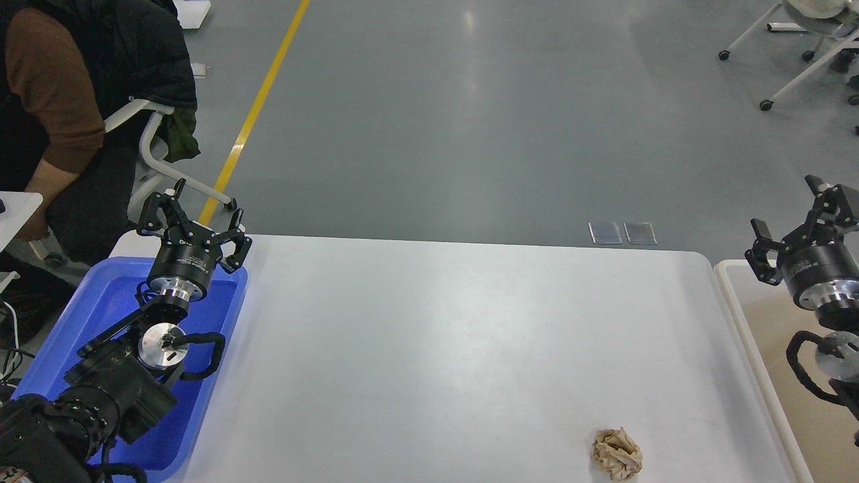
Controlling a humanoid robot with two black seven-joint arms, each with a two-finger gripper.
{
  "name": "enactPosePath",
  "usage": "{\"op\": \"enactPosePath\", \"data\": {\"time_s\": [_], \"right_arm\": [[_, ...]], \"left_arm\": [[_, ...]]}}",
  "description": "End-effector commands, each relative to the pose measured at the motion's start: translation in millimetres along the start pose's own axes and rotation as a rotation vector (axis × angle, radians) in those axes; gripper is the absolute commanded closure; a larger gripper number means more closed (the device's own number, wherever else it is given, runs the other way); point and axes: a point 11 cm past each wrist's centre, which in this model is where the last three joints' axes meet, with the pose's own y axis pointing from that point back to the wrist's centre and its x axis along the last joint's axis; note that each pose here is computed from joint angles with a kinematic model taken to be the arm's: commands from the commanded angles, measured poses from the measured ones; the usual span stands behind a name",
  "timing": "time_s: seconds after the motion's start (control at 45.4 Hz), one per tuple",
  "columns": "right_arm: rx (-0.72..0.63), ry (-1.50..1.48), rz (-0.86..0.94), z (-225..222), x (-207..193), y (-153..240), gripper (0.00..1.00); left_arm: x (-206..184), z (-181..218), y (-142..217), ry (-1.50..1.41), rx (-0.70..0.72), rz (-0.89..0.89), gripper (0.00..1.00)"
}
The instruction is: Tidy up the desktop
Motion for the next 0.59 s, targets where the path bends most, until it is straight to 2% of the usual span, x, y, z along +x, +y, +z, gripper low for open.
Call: {"op": "enactPosePath", "data": {"time_s": [0.0, 0.573], "right_arm": [[0.007, 0.004, 0.000, -4.5, 1.6, -1.1, 0.00], [0.017, 0.007, 0.002, -8.5, 1.5, -3.2, 0.00]], "left_arm": [[0.0, 0.1, 0.0, 0.001, -0.001, 0.000, 0.00], [0.0, -0.1, 0.0, 0.000, 0.000, 0.000, 0.00]]}}
